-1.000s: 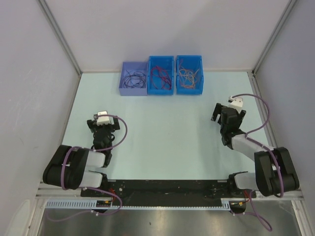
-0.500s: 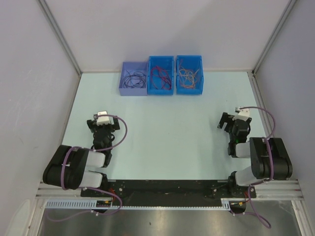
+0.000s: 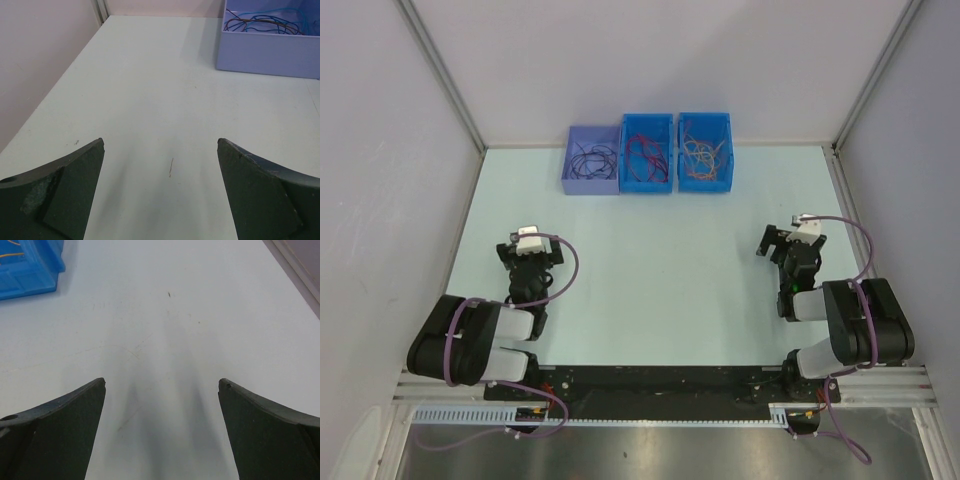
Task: Untangle the cables
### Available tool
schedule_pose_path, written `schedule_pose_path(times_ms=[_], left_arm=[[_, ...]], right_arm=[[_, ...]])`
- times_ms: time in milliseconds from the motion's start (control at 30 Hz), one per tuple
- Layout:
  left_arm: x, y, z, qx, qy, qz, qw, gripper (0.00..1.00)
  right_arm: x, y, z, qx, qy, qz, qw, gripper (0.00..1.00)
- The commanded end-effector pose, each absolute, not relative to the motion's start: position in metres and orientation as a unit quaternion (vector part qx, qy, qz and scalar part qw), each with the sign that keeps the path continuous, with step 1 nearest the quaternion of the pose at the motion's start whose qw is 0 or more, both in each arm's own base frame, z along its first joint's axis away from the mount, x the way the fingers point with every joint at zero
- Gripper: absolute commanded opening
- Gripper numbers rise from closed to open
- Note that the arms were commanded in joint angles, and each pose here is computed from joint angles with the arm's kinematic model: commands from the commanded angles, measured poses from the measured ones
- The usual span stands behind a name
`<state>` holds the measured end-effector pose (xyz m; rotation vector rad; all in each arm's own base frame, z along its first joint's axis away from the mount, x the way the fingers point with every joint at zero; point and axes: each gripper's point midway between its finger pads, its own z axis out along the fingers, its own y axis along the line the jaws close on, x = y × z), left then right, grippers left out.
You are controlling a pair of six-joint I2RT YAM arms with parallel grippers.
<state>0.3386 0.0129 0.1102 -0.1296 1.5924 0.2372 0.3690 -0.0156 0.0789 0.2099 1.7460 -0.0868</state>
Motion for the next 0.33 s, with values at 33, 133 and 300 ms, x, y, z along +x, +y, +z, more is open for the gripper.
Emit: schedule_pose_path(times_ms=[33,133,300], left_arm=[[0.3473,0.0107,0.1353,-0.064,0.682,0.090,0.723,1.00],[0.3473,0.0107,0.1353,-0.064,0.682,0.091,0.723,1.00],[0.3473,0.0107,0.1353,-0.064,0.682,0.090,0.723,1.00]], right_arm=[[0.3763,-0.0212,0.0956,0.102,0.742,-0.046,0.661,1.00],[0.3778,-0.0214,0.0956,0.099,0.743,-0.040,0.661,1.00],[0.3766,-0.0215,0.0957,0.099,0.743,-0.044,0.661,1.00]])
